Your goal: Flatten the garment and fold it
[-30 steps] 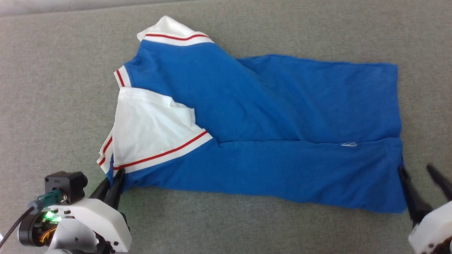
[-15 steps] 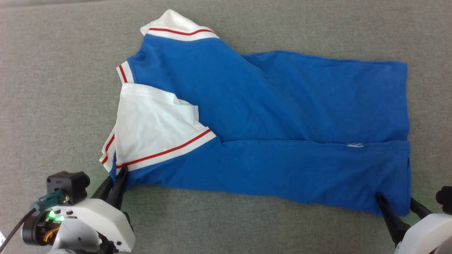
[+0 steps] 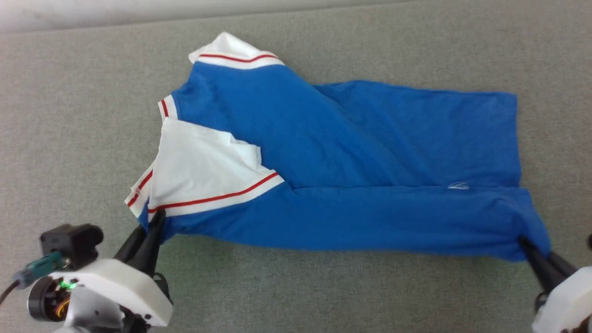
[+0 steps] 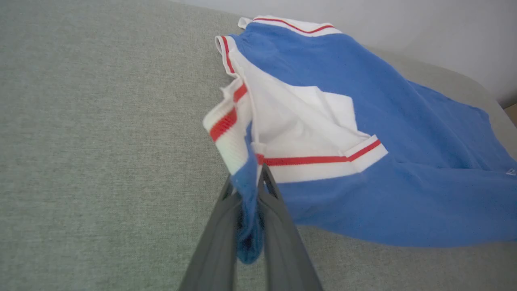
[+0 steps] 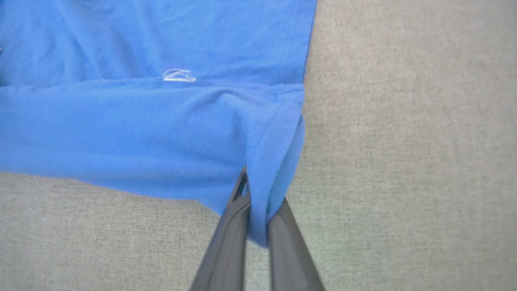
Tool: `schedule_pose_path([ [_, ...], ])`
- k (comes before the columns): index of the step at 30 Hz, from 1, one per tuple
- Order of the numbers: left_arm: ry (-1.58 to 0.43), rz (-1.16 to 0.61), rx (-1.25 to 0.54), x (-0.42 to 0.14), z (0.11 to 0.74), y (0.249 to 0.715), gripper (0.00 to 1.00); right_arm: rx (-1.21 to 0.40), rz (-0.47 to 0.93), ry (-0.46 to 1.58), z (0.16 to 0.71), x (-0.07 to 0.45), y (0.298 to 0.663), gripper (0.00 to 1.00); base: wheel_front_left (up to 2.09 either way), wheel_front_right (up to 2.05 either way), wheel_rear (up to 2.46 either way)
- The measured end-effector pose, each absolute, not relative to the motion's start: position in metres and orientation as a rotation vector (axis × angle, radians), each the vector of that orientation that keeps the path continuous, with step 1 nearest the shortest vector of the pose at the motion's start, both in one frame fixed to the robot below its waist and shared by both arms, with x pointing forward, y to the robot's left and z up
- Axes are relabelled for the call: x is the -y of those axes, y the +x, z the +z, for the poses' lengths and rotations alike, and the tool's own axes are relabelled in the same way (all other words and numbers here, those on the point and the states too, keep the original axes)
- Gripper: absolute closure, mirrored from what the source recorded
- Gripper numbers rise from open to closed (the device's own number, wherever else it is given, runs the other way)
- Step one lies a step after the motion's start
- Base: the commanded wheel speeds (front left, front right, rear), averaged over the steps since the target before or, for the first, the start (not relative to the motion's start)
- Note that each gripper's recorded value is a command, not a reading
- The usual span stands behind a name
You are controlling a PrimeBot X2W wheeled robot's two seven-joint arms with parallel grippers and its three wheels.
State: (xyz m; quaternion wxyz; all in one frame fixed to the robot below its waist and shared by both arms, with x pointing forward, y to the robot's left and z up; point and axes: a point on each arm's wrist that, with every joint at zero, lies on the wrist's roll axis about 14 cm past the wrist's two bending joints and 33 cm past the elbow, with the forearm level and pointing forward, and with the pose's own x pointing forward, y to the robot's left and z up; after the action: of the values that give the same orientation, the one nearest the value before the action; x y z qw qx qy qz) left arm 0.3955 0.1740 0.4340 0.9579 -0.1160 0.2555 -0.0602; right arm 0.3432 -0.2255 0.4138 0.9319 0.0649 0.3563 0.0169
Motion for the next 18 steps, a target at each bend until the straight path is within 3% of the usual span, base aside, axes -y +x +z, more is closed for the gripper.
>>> schedule_pose_path([
  [8, -0.3, -0.119, -0.545, -0.177, 0.453, 0.355, 1.0, -0.657, -0.006, 0.114, 0.449, 0.251, 0.345, 1.0, 0.0, 0.0, 0.0],
  [18, -0.435, 0.006, -0.761, -0.18, 0.415, 0.282, 1.0, -0.897, -0.061, 0.193, 0.407, 0.252, 0.298, 1.0, 0.0, 0.0, 0.0],
])
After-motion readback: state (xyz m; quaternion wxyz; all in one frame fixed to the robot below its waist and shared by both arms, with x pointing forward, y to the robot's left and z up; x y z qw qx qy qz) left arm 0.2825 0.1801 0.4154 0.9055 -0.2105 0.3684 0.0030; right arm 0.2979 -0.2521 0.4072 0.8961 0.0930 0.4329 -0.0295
